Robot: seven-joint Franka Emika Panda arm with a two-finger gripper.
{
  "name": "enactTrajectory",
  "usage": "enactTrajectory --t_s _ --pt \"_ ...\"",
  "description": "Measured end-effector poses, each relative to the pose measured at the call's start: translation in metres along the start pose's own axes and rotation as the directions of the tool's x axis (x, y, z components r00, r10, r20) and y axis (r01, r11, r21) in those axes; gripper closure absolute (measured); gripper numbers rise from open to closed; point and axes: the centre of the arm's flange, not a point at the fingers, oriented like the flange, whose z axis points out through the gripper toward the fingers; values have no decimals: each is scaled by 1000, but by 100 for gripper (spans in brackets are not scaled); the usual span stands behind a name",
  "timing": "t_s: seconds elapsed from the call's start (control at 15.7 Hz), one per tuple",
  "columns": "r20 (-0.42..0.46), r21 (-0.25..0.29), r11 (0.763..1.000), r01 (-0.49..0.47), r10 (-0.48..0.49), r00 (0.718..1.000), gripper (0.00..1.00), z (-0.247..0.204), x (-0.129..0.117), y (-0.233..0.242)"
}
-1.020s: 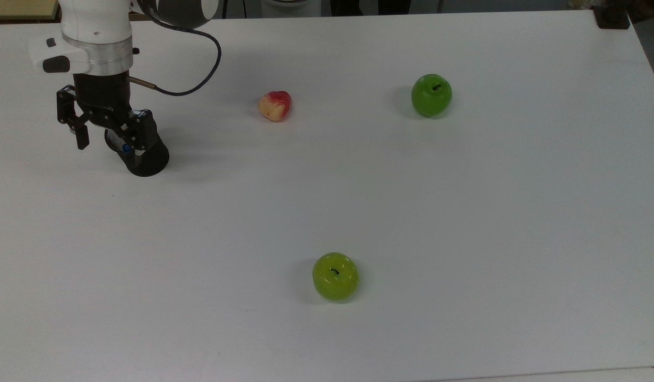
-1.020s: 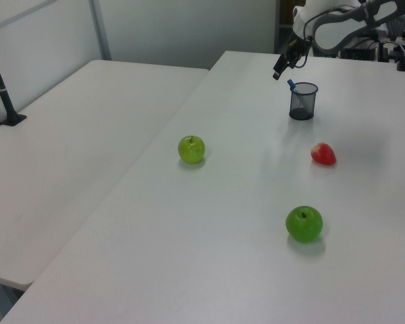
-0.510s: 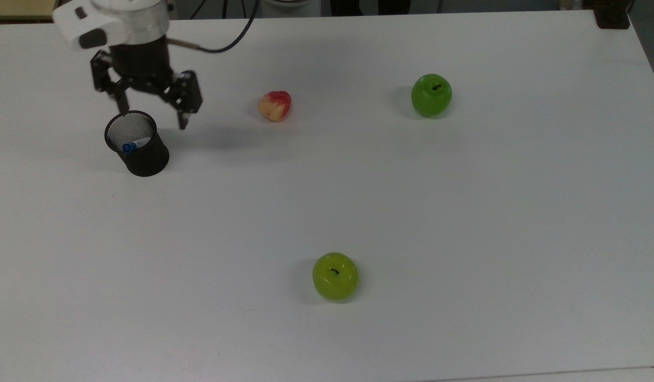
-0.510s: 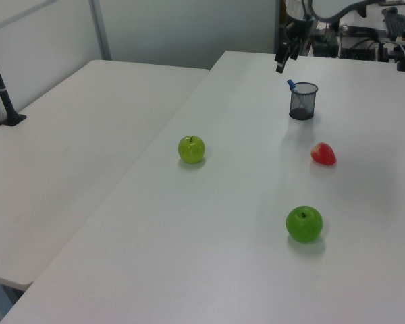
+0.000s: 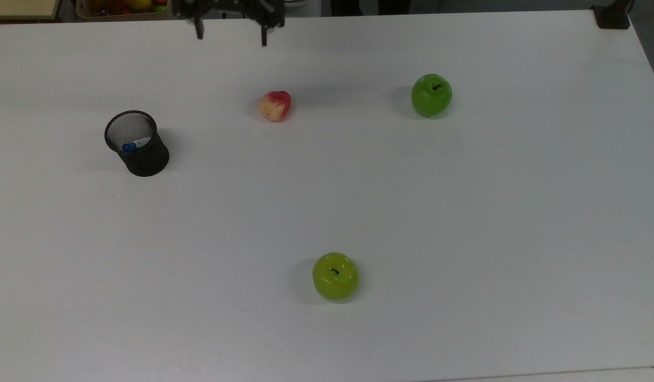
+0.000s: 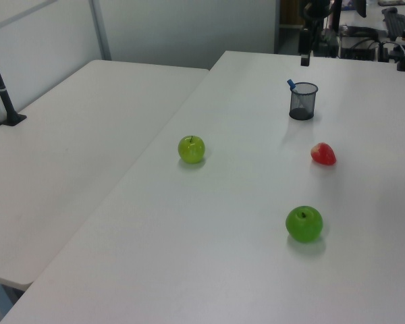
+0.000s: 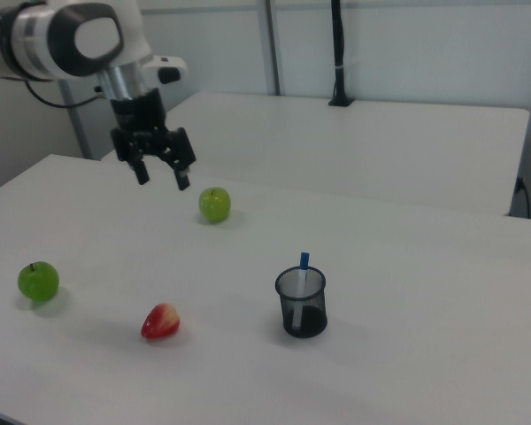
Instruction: Place marker
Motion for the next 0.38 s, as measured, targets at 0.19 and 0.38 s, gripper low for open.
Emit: enactTrajectory --t_s 0.19,0.38 --pt "15 -1 1000 15 -15 1000 0 -14 -13 -8" --pt "18 -1 1000 10 -10 1000 0 -14 -14 -5"
